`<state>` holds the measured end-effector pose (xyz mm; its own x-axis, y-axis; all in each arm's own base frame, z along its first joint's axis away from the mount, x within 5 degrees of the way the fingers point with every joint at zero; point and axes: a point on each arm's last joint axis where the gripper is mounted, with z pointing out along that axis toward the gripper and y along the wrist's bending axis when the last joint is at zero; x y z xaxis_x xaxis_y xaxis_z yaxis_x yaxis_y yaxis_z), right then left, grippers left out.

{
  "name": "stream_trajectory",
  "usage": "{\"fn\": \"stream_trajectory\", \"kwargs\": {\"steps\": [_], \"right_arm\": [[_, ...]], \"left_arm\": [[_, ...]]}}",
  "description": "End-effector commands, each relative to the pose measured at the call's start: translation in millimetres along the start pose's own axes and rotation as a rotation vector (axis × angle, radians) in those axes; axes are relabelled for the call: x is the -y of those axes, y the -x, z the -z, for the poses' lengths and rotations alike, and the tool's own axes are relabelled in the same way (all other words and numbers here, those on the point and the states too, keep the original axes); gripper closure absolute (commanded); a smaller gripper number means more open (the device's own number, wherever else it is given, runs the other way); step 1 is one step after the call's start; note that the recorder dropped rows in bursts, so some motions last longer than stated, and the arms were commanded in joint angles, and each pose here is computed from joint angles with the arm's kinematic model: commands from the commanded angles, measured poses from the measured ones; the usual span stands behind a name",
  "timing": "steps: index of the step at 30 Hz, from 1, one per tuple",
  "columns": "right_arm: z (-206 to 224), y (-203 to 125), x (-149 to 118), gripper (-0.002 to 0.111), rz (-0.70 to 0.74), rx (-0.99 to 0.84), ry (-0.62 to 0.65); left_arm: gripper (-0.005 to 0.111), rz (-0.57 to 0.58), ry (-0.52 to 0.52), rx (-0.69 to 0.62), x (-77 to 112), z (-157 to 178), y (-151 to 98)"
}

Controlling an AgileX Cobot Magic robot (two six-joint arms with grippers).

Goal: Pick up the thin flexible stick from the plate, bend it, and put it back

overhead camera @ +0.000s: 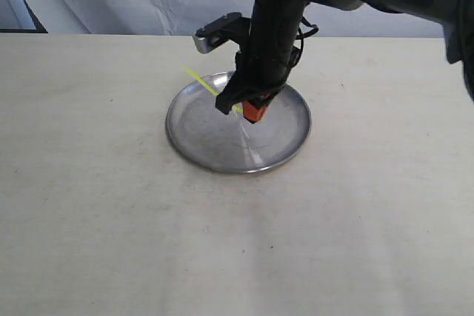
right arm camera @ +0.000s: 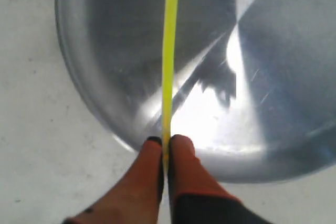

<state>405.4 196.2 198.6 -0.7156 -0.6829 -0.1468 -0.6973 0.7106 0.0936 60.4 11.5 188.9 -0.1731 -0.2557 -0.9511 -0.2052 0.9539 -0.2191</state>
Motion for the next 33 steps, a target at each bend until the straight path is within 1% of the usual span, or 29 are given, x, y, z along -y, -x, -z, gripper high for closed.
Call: {"fn": "stream_trajectory", "kwargs": {"steps": [1,5,6,7,8,9,10,13,14,15,16,17,18,19,20,21,22,23,24,25,26,27,28,29,30,31,32,33], "right_arm": [[11,-28,-14,0.109,-0.042,0.044,0.032],[16,-59,-29,0.109,-0.08,0.088,0.052],[20,-76,-35,0.109,-0.078,0.111,0.043],[23,-82,-38,0.109,-0.072,0.122,0.037],[25,-98,-43,0.109,-0.066,0.124,0.032],[26,-106,-46,0.109,-0.057,0.122,0.03],[25,-116,-49,0.109,-0.058,0.127,0.024],[28,-137,-58,0.109,-0.083,0.168,0.023],[30,-144,-61,0.109,-0.096,0.19,0.027],[33,-150,-65,0.109,-0.111,0.214,0.033],[36,-155,-68,0.109,-0.124,0.245,0.041],[39,-159,-73,0.109,-0.135,0.274,0.059],[41,-165,-77,0.109,-0.137,0.297,0.071],[42,-168,-78,0.109,-0.143,0.308,0.073],[42,-173,-81,0.109,-0.162,0.32,0.086],[42,-175,-82,0.109,-0.172,0.324,0.092],[40,-179,-86,0.109,-0.204,0.333,0.125],[39,-181,-89,0.109,-0.21,0.341,0.147],[38,-185,-94,0.109,-0.207,0.371,0.189],[38,-186,-97,0.109,-0.21,0.39,0.214],[38,-188,-100,0.109,-0.222,0.405,0.24],[39,-190,-102,0.109,-0.225,0.422,0.261],[40,-191,-105,0.109,-0.229,0.439,0.279],[41,-193,-106,0.109,-0.232,0.453,0.292],[43,-194,-108,0.109,-0.236,0.47,0.301],[44,-196,-109,0.109,-0.24,0.484,0.308],[45,-197,-111,0.109,-0.242,0.495,0.314],[47,-198,-112,0.109,-0.247,0.512,0.319]], "left_arm": [[0.076,0.0,0.003,0.002,-0.4,0,-1],[0.076,0.0,0.003,0.002,-0.4,0,-1],[0.076,0.0,-0.001,0.009,-0.1,0,0],[0.076,-0.002,-0.009,0.026,0.7,0,1],[0.076,0.009,-0.056,0.114,4.9,1,9],[0.076,0.031,-0.112,0.212,9.6,3,18],[0.076,0.055,-0.175,0.33,14.6,6,29],[0.076,0.057,-0.379,0.735,28.8,29,60],[0.076,0.173,-0.439,0.806,28.4,36,65],[0.076,0.386,-0.473,0.689,26.7,31,65],[0.076,0.516,-0.417,0.484,26.4,22,63],[0.076,0.459,-0.311,0.339,24.9,15,58],[0.076,0.427,-0.283,0.264,26.4,8,57],[0.076,0.412,-0.316,0.247,31.0,6,60],[0.076,0.36,-0.447,0.21,45.4,1,66],[0.076,0.32,-0.522,0.177,54.0,-3,68],[0.076,0.276,-0.615,0.062,66.8,-16,70],[0.076,0.276,-0.626,0.004,70.1,-23,70],[0.076,0.316,-0.625,-0.17,75.8,-45,68],[0.076,0.34,-0.634,-0.262,78.9,-56,64],[0.076,0.36,-0.666,-0.362,83.9,-65,61],[0.076,0.372,-0.72,-0.465,89.8,-73,58],[0.076,0.387,-0.777,-0.538,95.1,-79,58],[0.076,0.406,-0.863,-0.613,101.2,-84,56],[0.076,0.442,-0.956,-0.677,106.6,-88,55],[0.076,0.482,-1.025,-0.715,110.1,-91,55],[0.076,0.521,-1.05,-0.735,111.4,-99,55],[0.076,0.554,-1.038,-0.736,111.3,-108,53]]}}
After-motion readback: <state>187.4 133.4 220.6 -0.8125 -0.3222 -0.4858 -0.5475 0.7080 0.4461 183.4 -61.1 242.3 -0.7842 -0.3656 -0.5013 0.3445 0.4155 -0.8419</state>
